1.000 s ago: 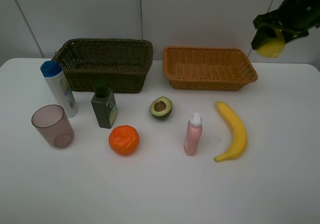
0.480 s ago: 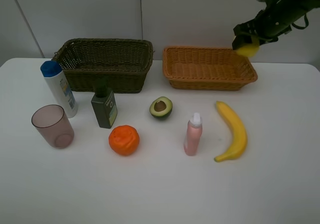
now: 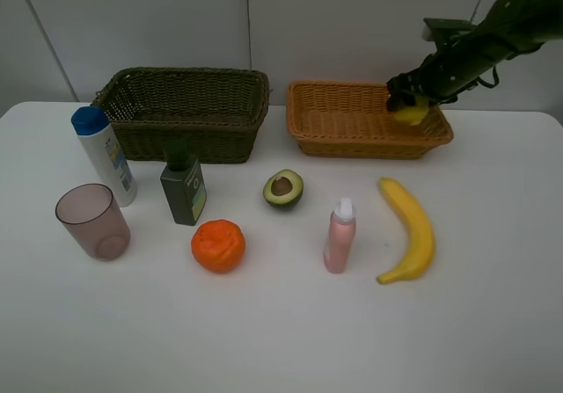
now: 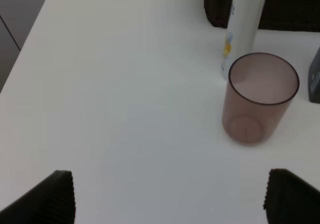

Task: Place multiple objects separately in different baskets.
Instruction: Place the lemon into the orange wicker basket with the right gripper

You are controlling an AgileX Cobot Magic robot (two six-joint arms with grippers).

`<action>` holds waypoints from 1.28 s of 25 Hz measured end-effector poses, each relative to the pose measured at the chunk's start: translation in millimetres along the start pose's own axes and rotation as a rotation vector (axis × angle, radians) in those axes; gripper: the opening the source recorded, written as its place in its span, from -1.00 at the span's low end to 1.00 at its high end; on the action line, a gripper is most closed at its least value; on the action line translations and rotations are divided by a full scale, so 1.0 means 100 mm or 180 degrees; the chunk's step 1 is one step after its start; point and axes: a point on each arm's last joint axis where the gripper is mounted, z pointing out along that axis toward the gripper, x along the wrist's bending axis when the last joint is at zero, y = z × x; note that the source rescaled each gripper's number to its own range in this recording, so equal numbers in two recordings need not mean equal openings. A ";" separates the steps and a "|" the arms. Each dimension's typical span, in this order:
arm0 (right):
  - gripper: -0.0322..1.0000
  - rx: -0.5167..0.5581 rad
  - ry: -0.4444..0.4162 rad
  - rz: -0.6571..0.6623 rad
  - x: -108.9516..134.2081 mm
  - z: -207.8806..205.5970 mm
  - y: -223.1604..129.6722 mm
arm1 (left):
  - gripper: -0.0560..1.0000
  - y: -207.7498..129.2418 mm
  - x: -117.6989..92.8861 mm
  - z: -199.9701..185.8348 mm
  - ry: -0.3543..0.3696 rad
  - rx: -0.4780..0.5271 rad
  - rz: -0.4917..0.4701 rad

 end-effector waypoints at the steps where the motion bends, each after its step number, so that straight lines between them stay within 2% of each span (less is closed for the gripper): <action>1: -0.13 0.0003 -0.0006 0.0004 0.00 0.04 -0.01 | 1.00 0.00 0.00 0.00 0.0000 0.0000 0.0000; 7: -0.13 0.0017 -0.0043 0.0023 -0.03 0.20 -0.07 | 1.00 0.00 0.00 0.00 0.0000 0.0000 0.0000; 25: -0.13 -0.0110 -0.0115 0.0044 -0.05 0.20 -0.04 | 1.00 0.00 0.00 0.00 0.0000 0.0000 0.0000; 31: -0.13 -0.0108 -0.0074 -0.0013 0.05 0.22 -0.02 | 1.00 0.00 0.00 0.00 0.0000 0.0000 0.0000; 32: -0.07 -0.0108 -0.0061 -0.0031 0.09 0.23 -0.01 | 1.00 0.00 0.00 0.00 0.0000 0.0000 0.0000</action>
